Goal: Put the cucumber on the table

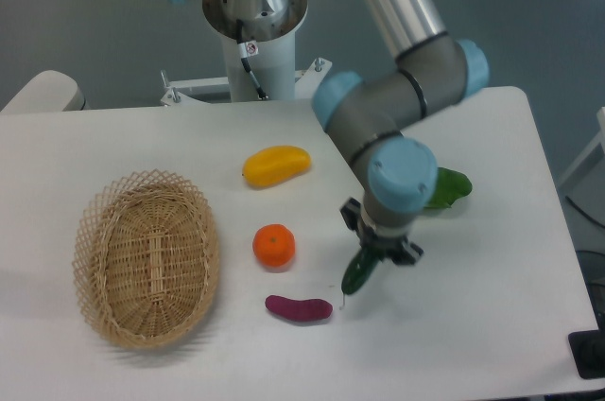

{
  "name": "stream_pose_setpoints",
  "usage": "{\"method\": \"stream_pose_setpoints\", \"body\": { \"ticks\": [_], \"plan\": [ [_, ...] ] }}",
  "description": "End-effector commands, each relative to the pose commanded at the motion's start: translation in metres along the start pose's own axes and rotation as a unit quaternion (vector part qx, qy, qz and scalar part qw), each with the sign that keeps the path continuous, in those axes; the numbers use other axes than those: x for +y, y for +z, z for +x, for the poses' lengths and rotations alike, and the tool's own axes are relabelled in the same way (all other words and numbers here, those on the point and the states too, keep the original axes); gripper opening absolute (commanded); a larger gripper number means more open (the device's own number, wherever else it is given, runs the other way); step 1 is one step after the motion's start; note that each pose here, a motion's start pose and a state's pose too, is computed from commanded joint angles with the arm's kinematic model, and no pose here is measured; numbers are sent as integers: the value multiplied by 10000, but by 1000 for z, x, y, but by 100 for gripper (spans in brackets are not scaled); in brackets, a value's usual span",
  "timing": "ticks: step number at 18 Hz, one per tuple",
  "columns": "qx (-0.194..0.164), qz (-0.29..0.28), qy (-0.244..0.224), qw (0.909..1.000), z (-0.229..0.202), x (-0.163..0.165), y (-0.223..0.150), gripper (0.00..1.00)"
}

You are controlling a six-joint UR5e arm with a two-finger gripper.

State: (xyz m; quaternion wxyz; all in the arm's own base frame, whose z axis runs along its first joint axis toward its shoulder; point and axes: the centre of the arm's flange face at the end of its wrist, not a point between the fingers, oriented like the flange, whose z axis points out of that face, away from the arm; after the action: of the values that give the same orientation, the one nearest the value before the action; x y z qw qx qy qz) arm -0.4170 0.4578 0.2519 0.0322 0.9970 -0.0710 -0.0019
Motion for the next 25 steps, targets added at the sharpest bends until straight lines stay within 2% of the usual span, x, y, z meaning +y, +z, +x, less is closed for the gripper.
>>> {"method": "stream_pose_setpoints", "body": {
  "ticks": [3, 5, 7, 8, 10, 11, 12, 18, 23, 25],
  "plan": [
    [-13, 8, -536, 9986, 19, 9, 8, 14],
    [-26, 16, -646, 9979, 28, 14, 11, 16],
    [-37, 14, -700, 9975, 34, 17, 13, 21],
    [-20, 12, -699, 9975, 37, 19, 14, 28],
    [52, -32, -672, 9977, 45, 22, 20, 46],
    [32, -20, -681, 9977, 50, 24, 18, 89],
    [31, -20, -673, 9977, 53, 24, 18, 100],
    [-80, 49, -703, 9975, 48, 19, 6, 100],
    [-453, 431, -708, 9955, 11, 4, -44, 100],
    [-332, 608, -634, 9956, -14, -6, -57, 100]
  ]
}}
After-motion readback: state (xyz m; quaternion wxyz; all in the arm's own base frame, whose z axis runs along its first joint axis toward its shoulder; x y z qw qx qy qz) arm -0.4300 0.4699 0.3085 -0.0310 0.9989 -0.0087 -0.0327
